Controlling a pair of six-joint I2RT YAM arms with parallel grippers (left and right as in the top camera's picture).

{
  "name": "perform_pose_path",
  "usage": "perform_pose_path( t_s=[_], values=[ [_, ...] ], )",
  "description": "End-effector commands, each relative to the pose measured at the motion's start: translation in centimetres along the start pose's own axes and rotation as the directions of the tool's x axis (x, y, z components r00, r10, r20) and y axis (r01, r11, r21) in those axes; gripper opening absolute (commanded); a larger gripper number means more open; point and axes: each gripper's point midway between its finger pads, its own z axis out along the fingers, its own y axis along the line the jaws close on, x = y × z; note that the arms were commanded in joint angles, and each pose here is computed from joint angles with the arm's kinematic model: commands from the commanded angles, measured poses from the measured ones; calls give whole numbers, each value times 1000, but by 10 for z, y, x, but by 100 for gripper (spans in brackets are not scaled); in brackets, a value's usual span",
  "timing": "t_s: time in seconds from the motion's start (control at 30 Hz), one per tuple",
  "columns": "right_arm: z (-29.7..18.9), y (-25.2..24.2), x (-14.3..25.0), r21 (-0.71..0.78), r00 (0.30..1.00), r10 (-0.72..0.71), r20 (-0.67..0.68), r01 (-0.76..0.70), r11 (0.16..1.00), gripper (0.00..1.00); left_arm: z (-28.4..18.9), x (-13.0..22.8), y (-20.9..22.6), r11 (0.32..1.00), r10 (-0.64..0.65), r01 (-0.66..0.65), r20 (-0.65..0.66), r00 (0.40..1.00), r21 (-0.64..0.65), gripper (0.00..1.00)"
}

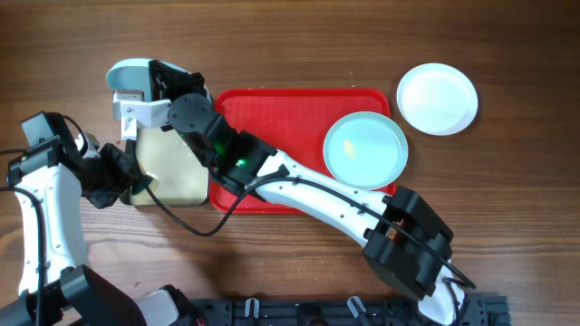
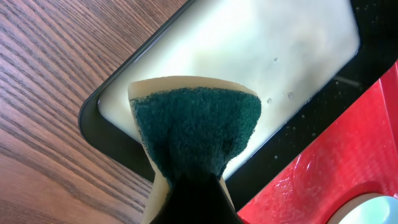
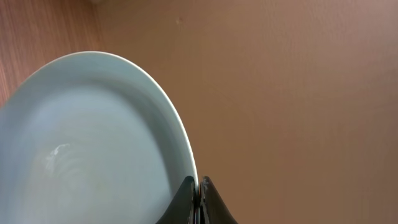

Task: Clean dirty plates on tray and stack at the side
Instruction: 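Swing the light-blue plate with the right gripper over the cream tray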

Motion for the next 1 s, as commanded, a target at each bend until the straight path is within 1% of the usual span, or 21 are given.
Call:
perform_pose_path(
  t_s=[0.0,0.67,0.87,0.97],
  values=[
    [2,-2,-2,14,1000,-4,-1,4,1000,4,-3,1,-2,1000,22,-22,13,1000,3,4],
    [2,2,0,0,1000,-6,-8,6,1000,4,-3,0,-2,1000,23,-23,15,1000,4,4],
    [2,4,0,-7,999,44,-12,-44,999,4,-3,0,-2,1000,23,-23,16,1000,5,4],
    [2,7,2,-19,999,43,-18,-43,999,4,-3,0,-2,1000,23,-23,16,1000,5,4]
  ],
)
